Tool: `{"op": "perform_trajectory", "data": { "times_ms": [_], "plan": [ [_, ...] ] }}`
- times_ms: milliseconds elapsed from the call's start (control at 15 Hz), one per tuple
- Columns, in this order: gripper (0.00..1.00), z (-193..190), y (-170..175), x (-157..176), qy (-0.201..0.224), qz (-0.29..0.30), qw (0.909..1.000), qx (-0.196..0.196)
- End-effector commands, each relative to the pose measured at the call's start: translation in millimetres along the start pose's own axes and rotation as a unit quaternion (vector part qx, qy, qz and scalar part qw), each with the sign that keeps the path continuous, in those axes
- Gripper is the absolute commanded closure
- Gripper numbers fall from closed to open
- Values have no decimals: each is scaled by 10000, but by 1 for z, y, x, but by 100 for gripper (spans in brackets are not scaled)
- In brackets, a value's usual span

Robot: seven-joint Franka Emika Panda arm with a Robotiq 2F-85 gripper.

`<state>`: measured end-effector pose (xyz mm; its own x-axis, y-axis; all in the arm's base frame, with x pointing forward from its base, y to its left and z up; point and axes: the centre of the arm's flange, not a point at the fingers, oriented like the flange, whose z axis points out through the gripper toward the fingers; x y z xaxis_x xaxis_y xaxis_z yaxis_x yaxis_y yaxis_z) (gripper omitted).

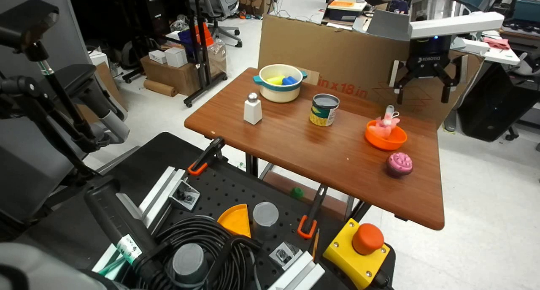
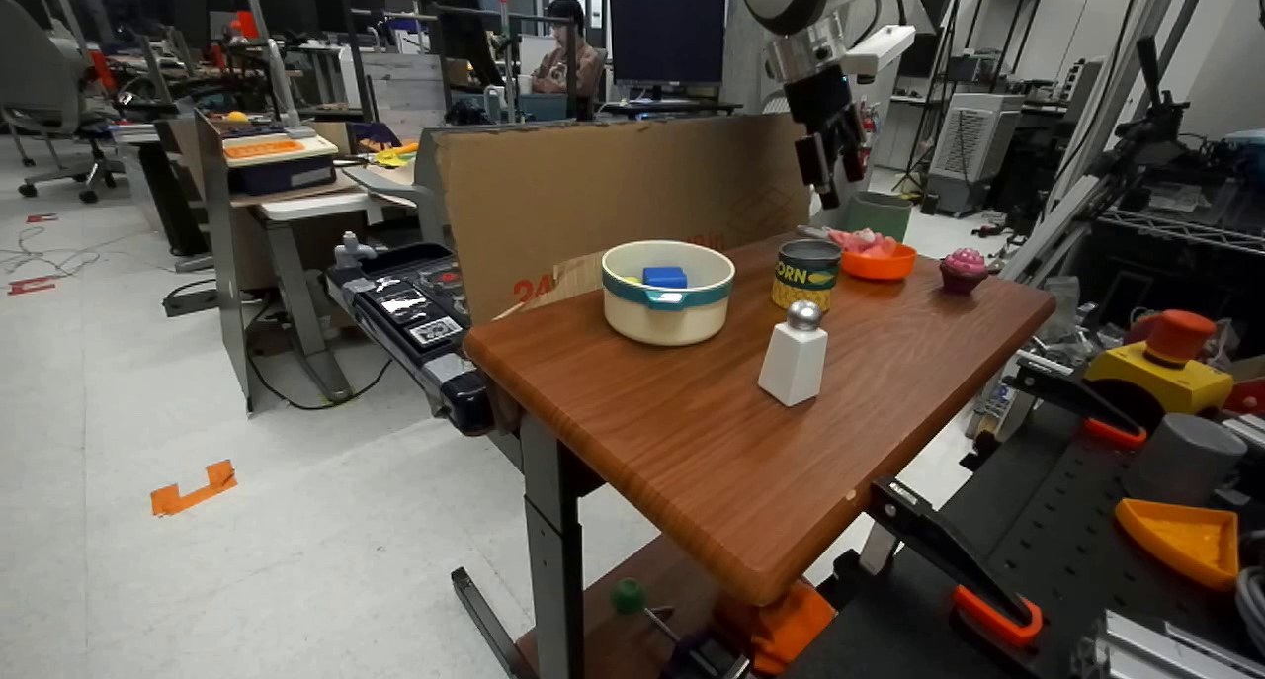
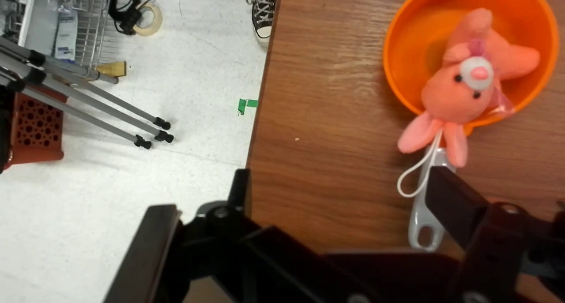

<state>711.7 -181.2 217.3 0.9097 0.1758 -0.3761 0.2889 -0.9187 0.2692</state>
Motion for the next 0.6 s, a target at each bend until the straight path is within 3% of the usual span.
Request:
{"op": "perform_trajectory", "data": {
  "times_ms": [0,533],
  "plan": [
    [0,0,-2,-8,79,-215,9997,36],
    [0,3,-7,-3,-111,127,9998,-114]
  ]
}}
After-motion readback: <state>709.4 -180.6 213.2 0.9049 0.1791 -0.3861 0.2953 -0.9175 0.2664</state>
